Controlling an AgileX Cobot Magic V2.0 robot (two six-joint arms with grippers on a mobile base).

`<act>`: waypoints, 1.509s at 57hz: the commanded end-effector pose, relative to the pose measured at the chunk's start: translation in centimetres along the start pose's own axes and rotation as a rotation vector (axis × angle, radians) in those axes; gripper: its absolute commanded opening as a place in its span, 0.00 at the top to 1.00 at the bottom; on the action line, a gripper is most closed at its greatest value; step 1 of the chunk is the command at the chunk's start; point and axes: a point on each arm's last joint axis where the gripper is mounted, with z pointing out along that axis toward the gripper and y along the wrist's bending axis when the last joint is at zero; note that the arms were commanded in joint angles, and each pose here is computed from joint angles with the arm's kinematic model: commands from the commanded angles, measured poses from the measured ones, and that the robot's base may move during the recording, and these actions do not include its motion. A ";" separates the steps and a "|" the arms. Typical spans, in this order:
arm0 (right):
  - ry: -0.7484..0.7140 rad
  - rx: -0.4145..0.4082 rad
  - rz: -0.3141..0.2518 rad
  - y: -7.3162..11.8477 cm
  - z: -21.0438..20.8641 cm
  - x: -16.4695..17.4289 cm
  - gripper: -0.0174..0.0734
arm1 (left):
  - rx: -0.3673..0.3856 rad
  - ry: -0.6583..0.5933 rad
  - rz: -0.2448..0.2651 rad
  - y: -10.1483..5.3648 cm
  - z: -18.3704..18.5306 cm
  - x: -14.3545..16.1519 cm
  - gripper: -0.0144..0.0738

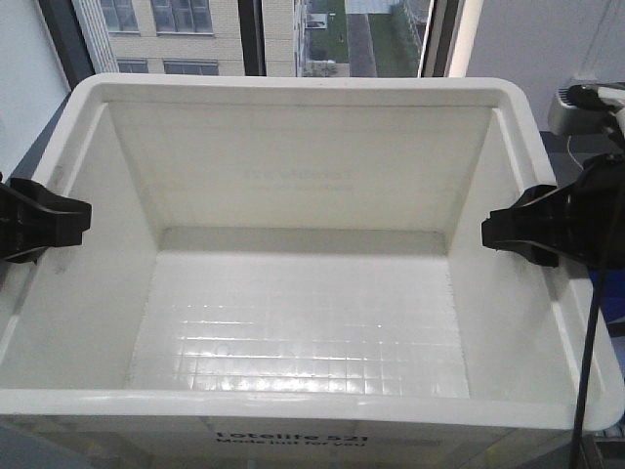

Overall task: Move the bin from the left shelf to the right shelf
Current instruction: 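Keep holding the tote while the base drives past the windows, then keep holding the tote while the base turns toward the blue-bin shelf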

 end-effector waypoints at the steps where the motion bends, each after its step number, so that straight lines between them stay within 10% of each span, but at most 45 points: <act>1: -0.174 -0.034 -0.028 0.8 -2.0 -1.7 0.81 | 0.042 -0.175 0.013 -0.9 -1.7 -1.9 0.84; 86: -0.174 -0.034 -0.028 0.8 -2.0 -1.7 0.81 | 0.042 -0.175 0.013 -0.9 -1.7 -1.9 0.84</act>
